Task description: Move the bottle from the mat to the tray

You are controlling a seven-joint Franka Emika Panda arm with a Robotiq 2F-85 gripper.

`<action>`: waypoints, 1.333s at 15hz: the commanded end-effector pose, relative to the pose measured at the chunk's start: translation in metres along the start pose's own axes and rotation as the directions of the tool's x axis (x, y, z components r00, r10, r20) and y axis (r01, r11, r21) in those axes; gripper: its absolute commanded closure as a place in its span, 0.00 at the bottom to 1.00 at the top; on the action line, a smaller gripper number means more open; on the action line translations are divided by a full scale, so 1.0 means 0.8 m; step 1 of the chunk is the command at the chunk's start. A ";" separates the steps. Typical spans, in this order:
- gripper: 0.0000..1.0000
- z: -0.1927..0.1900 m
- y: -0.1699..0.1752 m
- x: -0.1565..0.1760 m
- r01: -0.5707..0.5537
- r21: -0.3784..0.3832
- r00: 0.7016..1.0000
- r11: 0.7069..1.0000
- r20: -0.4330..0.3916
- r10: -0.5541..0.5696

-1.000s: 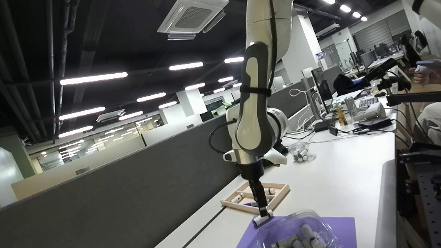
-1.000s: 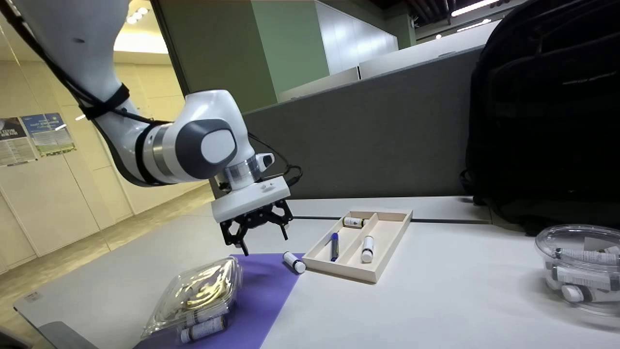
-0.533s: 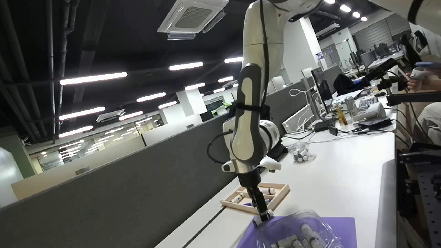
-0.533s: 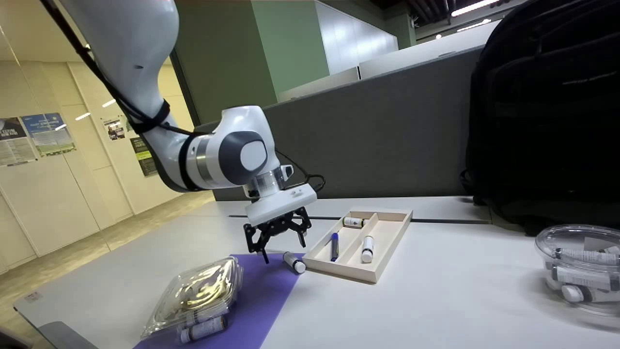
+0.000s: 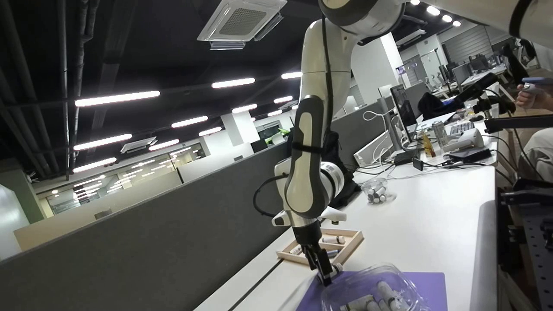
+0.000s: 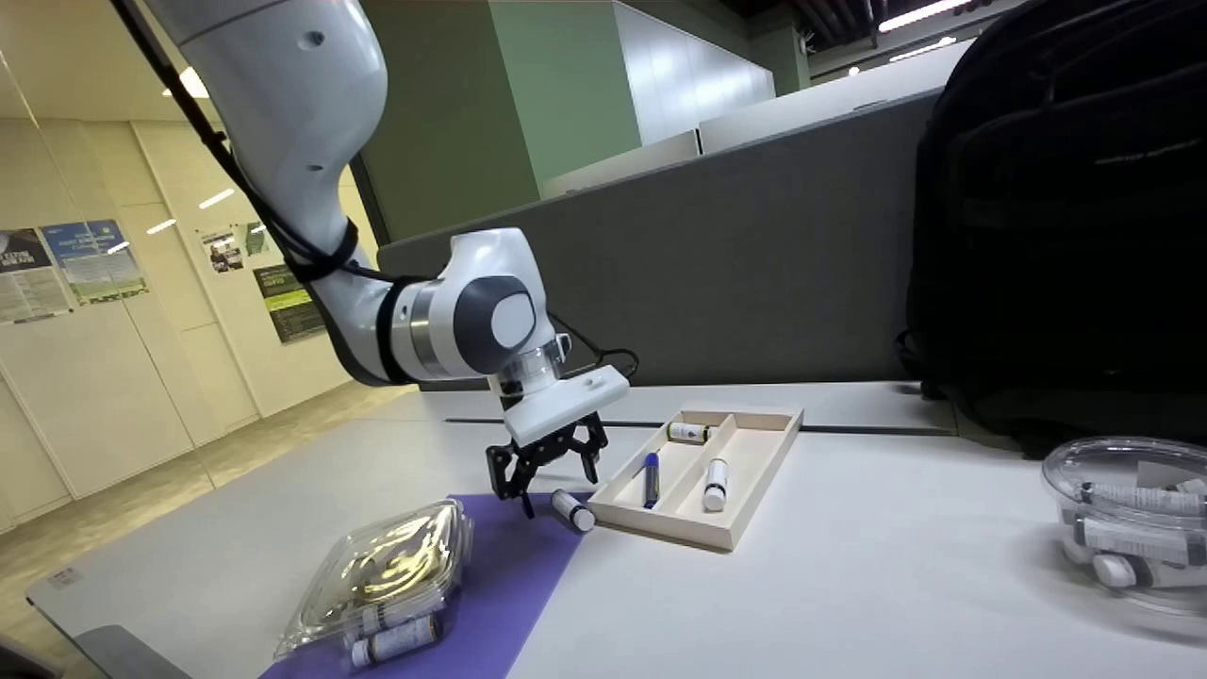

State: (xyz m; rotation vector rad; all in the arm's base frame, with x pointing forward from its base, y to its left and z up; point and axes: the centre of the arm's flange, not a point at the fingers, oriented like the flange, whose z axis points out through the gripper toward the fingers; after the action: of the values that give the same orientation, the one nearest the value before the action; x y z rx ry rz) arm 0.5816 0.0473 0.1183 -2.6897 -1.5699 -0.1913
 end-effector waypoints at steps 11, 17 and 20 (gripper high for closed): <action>0.76 -0.012 0.006 -0.014 0.053 0.034 0.999 0.998 0.004 -0.053; 0.93 -0.030 0.016 -0.024 0.028 0.032 0.999 0.999 -0.022 -0.027; 0.93 -0.049 0.029 -0.021 0.016 0.023 0.999 1.000 -0.052 -0.015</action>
State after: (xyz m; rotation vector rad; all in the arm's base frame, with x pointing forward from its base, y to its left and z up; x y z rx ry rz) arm 0.5852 0.0259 0.1308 -2.6431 -1.5846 -0.2019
